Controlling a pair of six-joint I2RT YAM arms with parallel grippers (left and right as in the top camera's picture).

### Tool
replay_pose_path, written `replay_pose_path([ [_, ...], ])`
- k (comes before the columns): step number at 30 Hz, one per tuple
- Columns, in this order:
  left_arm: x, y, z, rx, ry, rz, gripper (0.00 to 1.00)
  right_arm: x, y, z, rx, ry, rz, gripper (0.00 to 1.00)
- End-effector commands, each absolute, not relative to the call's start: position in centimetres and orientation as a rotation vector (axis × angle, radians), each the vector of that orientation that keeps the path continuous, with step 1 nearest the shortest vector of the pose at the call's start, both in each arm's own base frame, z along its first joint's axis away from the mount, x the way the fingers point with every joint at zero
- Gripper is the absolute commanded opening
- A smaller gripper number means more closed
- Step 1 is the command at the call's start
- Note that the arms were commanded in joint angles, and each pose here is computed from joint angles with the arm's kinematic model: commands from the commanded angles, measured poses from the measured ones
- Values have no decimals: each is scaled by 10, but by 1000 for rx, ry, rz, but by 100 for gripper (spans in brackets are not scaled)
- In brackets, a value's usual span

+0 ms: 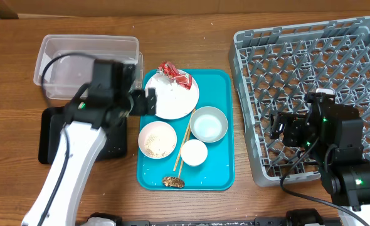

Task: Sort waste into correct bins and load items into the dishwasher
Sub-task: 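Reach the left gripper to the red wrapper on the white plate and grasp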

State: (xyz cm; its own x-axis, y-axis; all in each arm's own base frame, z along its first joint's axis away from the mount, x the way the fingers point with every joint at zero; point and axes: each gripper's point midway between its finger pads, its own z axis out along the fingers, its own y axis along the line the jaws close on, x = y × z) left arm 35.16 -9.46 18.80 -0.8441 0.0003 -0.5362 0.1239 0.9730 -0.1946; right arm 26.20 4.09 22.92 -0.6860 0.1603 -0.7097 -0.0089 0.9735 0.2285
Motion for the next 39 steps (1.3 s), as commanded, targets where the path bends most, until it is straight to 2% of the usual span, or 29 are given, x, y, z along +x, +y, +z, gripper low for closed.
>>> replay_pose_path([
  [1,380,-122,179,187,2547,-284,91,264,43,245,97,2273,285,100],
  [11,415,-156,112,252,2590,-266,81,267,44,240,99,2293,284,100],
  [13,425,-159,113,251,2551,-275,71,268,44,237,101,2303,283,100],
  [14,430,-161,115,250,2530,-281,70,268,44,236,102,2309,282,100],
  [20,455,-160,127,42,2441,-302,71,270,44,227,105,2345,278,100],
  [28,463,-154,98,-153,2473,-288,71,270,44,227,105,2348,278,100],
  [39,481,-156,80,-214,2438,-298,71,269,44,226,106,2351,278,100],
])
